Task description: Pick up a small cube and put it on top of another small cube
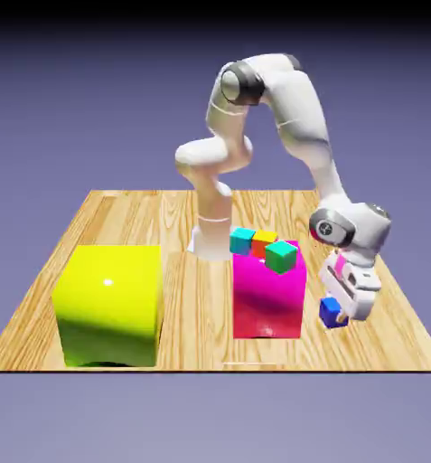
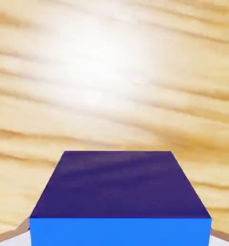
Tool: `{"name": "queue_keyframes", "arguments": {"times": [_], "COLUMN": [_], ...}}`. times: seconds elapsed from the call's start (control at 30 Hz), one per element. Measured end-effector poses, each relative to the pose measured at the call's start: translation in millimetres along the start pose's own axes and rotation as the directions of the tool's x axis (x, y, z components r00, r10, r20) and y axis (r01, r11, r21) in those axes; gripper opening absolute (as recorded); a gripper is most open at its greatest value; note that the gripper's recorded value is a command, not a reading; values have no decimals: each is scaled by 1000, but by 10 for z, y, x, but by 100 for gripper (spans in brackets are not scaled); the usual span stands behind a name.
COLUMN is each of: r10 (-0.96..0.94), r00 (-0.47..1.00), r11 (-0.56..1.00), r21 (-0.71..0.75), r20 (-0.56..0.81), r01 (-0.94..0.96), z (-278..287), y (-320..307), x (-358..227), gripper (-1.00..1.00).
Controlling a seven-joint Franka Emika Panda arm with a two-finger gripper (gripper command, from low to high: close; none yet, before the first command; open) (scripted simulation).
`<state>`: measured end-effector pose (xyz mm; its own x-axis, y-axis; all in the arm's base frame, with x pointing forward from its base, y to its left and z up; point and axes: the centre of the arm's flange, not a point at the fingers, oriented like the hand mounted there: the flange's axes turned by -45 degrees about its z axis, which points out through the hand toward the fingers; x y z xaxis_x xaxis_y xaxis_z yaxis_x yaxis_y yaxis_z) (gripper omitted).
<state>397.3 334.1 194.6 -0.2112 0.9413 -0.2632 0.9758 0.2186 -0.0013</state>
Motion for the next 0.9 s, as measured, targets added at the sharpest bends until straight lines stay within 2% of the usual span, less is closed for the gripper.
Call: {"name": "queue_keyframes", "arguments": {"times": [0.07, 0.33, 0.53, 0.63, 0.7, 0.73, 0.87, 0.9], "r10": [-20, 432, 685, 826, 883, 883, 883, 883], "r00": [1000, 902, 728, 556, 445, 445, 445, 445], "r11": [1000, 898, 711, 523, 403, 403, 403, 403], "r21": [-6, 90, 186, 237, 243, 243, 243, 243], "r20": [-21, 9, 32, 94, 150, 150, 150, 150], "r01": [20, -431, -678, -818, -882, -882, -882, -882], "z": [-172, -1164, -1853, -2046, -2002, -2002, -1381, -1329], "y": [-18, 94, -161, -359, -431, -431, -537, -551], "x": [100, -942, -1622, -2143, -2448, -2448, -2330, -2320], "gripper": [-100, -100, -100, -100, -100, -100, -100, 100]}}
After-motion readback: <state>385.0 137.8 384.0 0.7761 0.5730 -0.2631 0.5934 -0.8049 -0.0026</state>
